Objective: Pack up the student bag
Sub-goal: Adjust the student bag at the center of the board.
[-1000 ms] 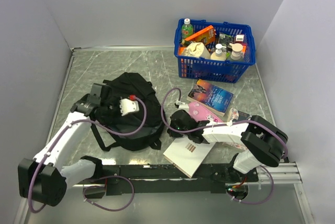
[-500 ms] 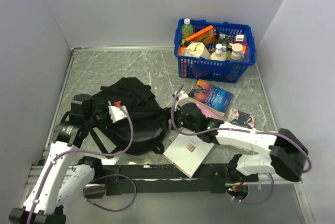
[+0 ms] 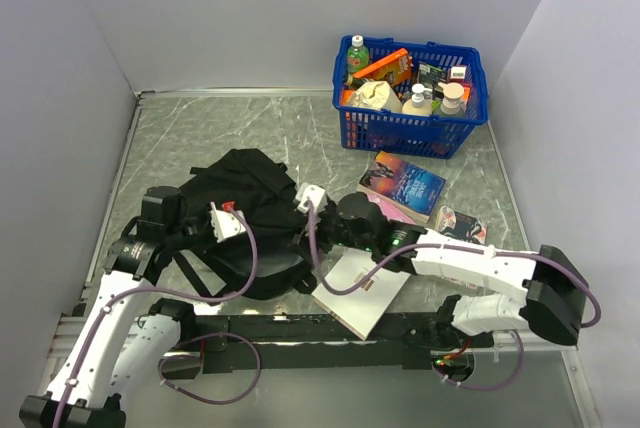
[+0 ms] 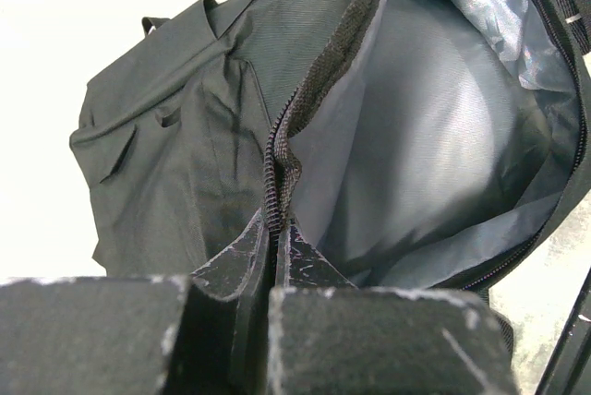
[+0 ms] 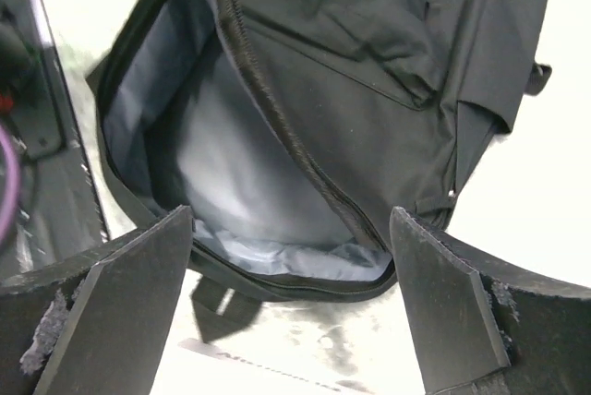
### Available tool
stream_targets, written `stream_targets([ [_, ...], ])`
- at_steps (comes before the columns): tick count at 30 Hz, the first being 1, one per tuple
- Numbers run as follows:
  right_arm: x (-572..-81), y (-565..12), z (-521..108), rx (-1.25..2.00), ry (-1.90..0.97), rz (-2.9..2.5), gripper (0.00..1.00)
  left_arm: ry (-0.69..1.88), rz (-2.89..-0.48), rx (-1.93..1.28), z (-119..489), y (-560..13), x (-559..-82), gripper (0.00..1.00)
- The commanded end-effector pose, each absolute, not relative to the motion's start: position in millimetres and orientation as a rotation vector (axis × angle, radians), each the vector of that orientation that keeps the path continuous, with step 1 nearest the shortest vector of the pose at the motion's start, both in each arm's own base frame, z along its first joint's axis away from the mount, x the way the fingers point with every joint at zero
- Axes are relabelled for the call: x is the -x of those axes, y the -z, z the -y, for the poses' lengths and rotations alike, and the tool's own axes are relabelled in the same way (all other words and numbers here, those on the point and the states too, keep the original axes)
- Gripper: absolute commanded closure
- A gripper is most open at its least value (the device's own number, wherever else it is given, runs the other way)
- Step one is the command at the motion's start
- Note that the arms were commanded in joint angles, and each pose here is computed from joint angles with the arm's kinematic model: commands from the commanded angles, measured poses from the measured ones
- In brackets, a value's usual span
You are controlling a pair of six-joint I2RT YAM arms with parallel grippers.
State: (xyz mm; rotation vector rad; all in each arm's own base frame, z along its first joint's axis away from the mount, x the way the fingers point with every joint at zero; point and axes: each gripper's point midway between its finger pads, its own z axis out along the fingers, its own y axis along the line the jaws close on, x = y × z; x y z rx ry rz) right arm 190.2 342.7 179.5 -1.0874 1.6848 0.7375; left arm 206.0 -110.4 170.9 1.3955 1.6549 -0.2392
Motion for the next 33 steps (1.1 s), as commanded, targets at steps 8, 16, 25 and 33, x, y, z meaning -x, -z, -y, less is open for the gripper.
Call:
stream_targets([
  [8,-211.8,-170.2,-377.7,1.277,-0.587,-1.554,0.17,0.229,-1.572,-1.404,113.2,-180.3,-195.9,0.99],
  [16,-206.8,-162.3,-395.7,1.39,-0.632,-1.589,0.86,0.216,-1.584,-1.374,110.3,-175.2,-193.1,0.99],
  [25,-194.6,-191.6,-404.1,1.297,-0.768,-1.542,1.0,0.462,-1.625,-1.382,132.4,-185.4,-178.1,0.31],
  [33,-193.6,-230.1,-416.6,1.227,-0.851,-1.501,1.0,0.542,-1.587,-1.375,146.1,-188.6,-172.0,0.43],
])
